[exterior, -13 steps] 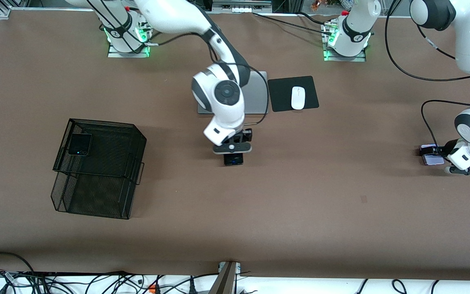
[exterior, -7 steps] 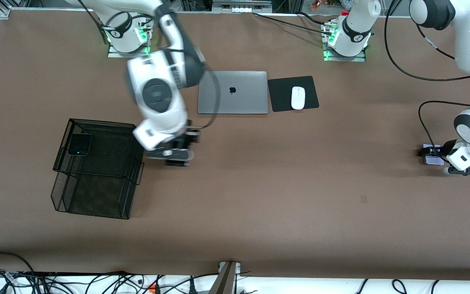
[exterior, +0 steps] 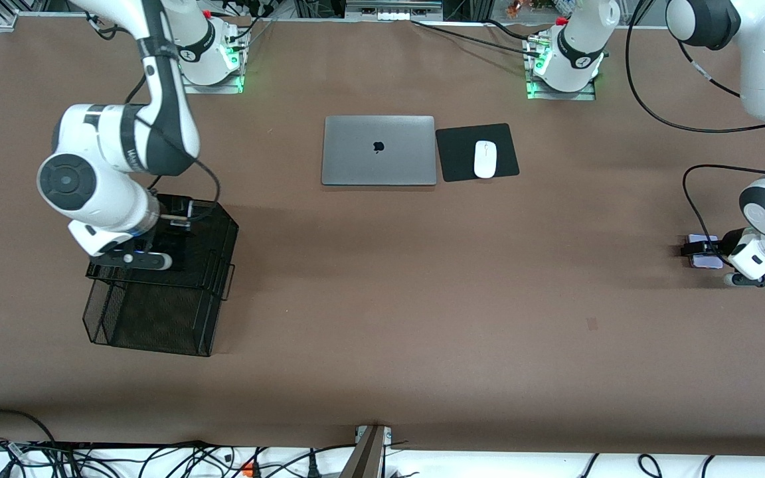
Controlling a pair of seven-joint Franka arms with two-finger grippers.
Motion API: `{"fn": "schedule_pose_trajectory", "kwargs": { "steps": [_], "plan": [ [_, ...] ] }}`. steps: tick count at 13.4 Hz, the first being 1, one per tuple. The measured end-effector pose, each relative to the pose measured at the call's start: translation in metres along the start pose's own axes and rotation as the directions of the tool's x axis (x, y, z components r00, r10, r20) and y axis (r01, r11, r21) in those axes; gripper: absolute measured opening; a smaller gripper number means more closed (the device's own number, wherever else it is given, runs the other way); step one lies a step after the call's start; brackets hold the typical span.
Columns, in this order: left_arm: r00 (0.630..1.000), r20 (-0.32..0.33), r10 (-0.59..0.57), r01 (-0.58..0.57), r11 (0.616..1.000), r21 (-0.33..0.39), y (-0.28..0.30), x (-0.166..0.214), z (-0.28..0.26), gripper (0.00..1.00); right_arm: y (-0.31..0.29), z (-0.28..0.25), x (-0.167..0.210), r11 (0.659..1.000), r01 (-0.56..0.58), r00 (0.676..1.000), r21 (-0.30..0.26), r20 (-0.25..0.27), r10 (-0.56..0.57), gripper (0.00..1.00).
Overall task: Place phones with both arms
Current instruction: 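Lower the black phone into the basket and open the right gripper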
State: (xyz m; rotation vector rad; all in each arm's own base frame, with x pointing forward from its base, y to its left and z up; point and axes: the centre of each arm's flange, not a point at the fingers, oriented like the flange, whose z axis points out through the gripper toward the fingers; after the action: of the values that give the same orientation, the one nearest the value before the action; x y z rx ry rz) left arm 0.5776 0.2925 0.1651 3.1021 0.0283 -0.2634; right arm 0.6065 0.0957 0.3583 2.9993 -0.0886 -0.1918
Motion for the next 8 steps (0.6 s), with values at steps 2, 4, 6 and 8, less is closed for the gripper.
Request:
{"fn": "schedule_pose_trajectory", "kwargs": {
  "steps": [2, 4, 6, 8],
  "plan": [
    [1.000, 0.003, 0.025, -0.025, 0.999, 0.027, -0.001, 0.003, -0.004, 1.00, 0.003, 0.017, 0.000, 1.000, -0.008, 1.000, 0.002, -0.002, 0.008, 0.78],
    [0.999, 0.002, 0.048, -0.048, 0.997, 0.056, -0.003, 0.008, -0.011, 1.00, 0.001, 0.024, 0.001, 0.999, -0.024, 1.000, 0.027, 0.001, 0.024, 0.78],
    [0.999, 0.005, 0.050, -0.050, 0.997, 0.060, -0.003, 0.008, -0.010, 1.00, -0.003, 0.022, 0.003, 0.999, -0.025, 1.000, 0.035, -0.008, 0.025, 0.99],
    [0.999, 0.010, 0.050, -0.050, 0.997, 0.059, -0.003, 0.008, -0.007, 1.00, -0.006, 0.009, 0.007, 0.999, -0.018, 1.000, 0.040, -0.025, 0.019, 1.00]
  ]
}}
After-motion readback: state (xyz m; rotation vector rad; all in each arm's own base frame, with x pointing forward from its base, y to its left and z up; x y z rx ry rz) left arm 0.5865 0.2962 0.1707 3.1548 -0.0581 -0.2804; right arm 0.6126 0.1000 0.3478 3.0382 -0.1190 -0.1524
